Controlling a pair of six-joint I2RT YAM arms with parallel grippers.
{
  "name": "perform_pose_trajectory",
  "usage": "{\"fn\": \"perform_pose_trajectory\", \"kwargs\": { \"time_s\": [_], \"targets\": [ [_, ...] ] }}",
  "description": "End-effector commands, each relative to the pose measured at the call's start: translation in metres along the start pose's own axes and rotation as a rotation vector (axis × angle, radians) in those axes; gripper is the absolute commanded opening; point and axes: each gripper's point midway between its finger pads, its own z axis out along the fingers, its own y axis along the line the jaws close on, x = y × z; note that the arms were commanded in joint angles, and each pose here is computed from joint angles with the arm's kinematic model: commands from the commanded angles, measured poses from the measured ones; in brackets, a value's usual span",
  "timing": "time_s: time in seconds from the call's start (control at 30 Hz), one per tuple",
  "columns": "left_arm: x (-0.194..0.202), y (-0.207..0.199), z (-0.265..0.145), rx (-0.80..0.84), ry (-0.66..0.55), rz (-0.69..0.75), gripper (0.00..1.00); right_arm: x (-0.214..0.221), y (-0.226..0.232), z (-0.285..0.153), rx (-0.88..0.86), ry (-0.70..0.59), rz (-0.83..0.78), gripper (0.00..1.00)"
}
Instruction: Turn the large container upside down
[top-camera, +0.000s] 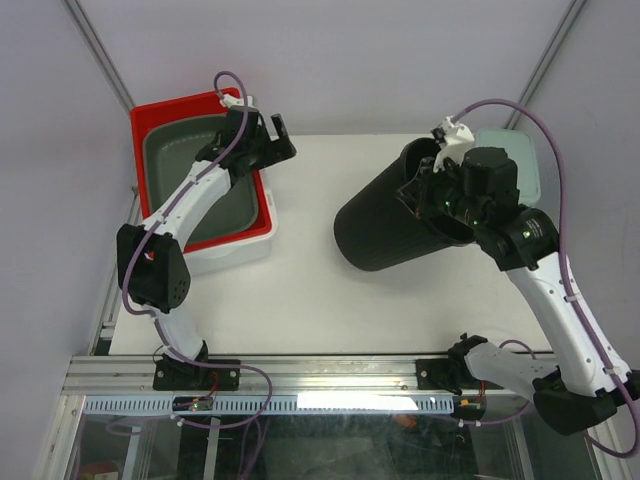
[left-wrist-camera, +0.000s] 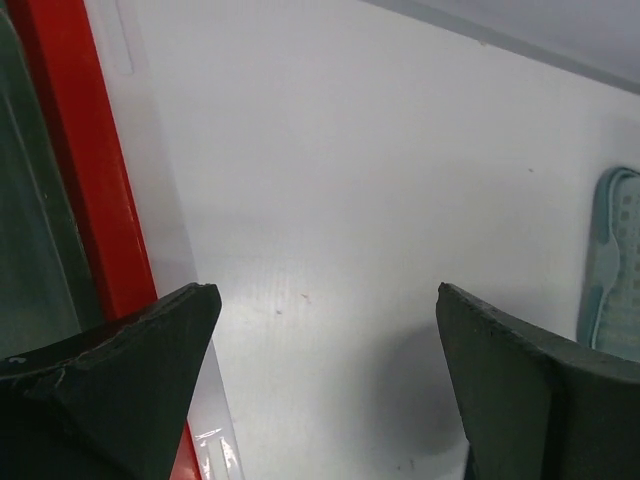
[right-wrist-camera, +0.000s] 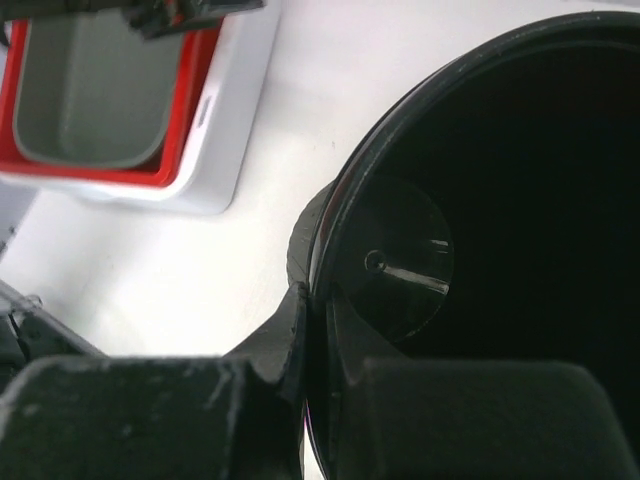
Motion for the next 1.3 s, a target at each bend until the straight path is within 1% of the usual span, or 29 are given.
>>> {"fn": "perform_pose_trajectory", "kwargs": {
  "time_s": [0.0,0.1,0.23,0.33,0.4,0.47,0.57,0.6,0.67,0.8,0.9,1.07,1.17,1.27],
  "targets": [
    [0.000,0.080,-0.013,-0.224,0.018,0.000,0.99,-0.080,0.006,-0.006,-0.094,-0.254,0.093,0.00],
    [-0.003,0.079,-0.021,-0.208,0.014,0.006,0.99,-0.090,-0.005,0.002,-0.114,-0.288,0.177,0.00],
    [-0.016,0.042,-0.044,-0.057,0.003,0.010,0.99,-0.106,-0.007,0.015,-0.243,-0.356,0.297,0.00],
    [-0.032,0.010,-0.073,0.045,-0.042,0.038,0.99,-0.114,-0.002,0.022,-0.383,-0.383,0.378,0.00],
    [-0.044,-0.003,-0.093,0.094,-0.079,0.037,0.99,-0.113,-0.002,0.034,-0.434,-0.369,0.440,0.00],
    [-0.061,-0.006,-0.117,0.085,-0.147,0.034,0.99,-0.110,-0.005,0.048,-0.456,-0.347,0.496,0.00],
    [-0.081,-0.006,-0.153,0.071,-0.240,0.017,0.99,-0.106,-0.009,0.068,-0.516,-0.370,0.597,0.00],
    [-0.085,-0.009,-0.167,0.082,-0.265,0.017,0.99,-0.105,-0.010,0.073,-0.551,-0.382,0.627,0.00],
    [-0.087,-0.013,-0.179,0.100,-0.277,0.027,0.99,-0.101,-0.010,0.084,-0.616,-0.386,0.702,0.00],
    [-0.080,-0.008,-0.186,0.085,-0.256,0.030,0.99,-0.079,-0.021,0.107,-0.667,-0.387,0.851,0.00],
    [-0.067,-0.008,-0.178,0.101,-0.209,0.040,0.99,-0.061,-0.030,0.116,-0.666,-0.392,0.913,0.00],
    [-0.039,-0.011,-0.162,0.097,-0.140,0.086,0.99,-0.015,-0.041,0.124,-0.580,-0.330,0.981,0.00],
    [-0.017,-0.010,-0.149,0.108,-0.071,0.080,0.99,0.008,-0.049,0.122,-0.520,-0.312,1.009,0.00],
    [0.002,-0.006,-0.136,0.107,-0.030,0.059,0.99,0.021,-0.054,0.119,-0.494,-0.301,1.031,0.00]
  ]
}}
